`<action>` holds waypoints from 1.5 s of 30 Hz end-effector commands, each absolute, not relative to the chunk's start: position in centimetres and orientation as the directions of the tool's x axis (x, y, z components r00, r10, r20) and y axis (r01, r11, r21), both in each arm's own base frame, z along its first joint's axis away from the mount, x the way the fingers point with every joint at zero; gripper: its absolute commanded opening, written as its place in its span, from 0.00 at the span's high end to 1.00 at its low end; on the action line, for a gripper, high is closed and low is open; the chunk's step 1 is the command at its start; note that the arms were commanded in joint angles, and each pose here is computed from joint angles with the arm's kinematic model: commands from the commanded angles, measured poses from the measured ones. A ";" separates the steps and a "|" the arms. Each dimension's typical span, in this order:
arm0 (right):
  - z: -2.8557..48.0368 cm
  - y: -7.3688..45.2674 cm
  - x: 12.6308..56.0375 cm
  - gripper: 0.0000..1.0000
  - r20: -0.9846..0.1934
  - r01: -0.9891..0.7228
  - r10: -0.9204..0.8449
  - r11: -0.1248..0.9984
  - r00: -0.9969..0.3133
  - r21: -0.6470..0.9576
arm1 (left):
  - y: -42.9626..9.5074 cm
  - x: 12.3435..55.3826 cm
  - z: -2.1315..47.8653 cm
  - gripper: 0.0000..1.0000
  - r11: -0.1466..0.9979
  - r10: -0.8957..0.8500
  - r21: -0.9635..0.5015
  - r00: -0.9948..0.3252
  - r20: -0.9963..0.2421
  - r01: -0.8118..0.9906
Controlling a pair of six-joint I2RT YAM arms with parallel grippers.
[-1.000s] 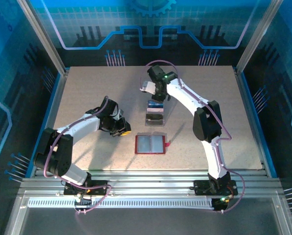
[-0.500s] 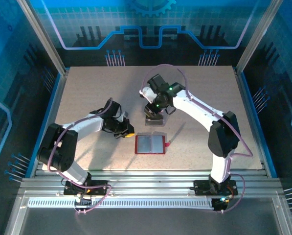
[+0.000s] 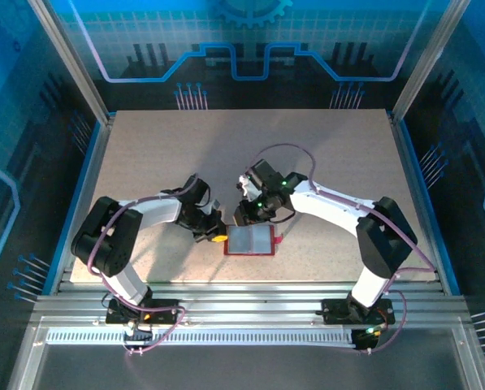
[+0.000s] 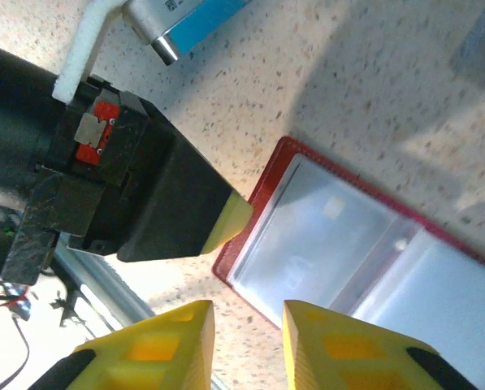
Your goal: Take the credit cards out of the card holder
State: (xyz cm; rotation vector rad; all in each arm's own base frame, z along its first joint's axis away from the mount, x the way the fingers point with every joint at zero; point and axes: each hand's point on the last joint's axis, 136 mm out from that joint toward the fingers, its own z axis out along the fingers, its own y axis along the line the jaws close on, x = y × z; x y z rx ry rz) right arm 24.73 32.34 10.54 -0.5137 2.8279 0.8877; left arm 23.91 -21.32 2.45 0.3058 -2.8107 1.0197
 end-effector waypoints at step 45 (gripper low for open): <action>1.8 33.3 20.6 0.72 0.109 -0.112 -0.189 0.864 -0.976 0.490 | -20.6 21.2 0.4 1.00 0.782 -0.119 -0.565 -0.953 0.277 -0.262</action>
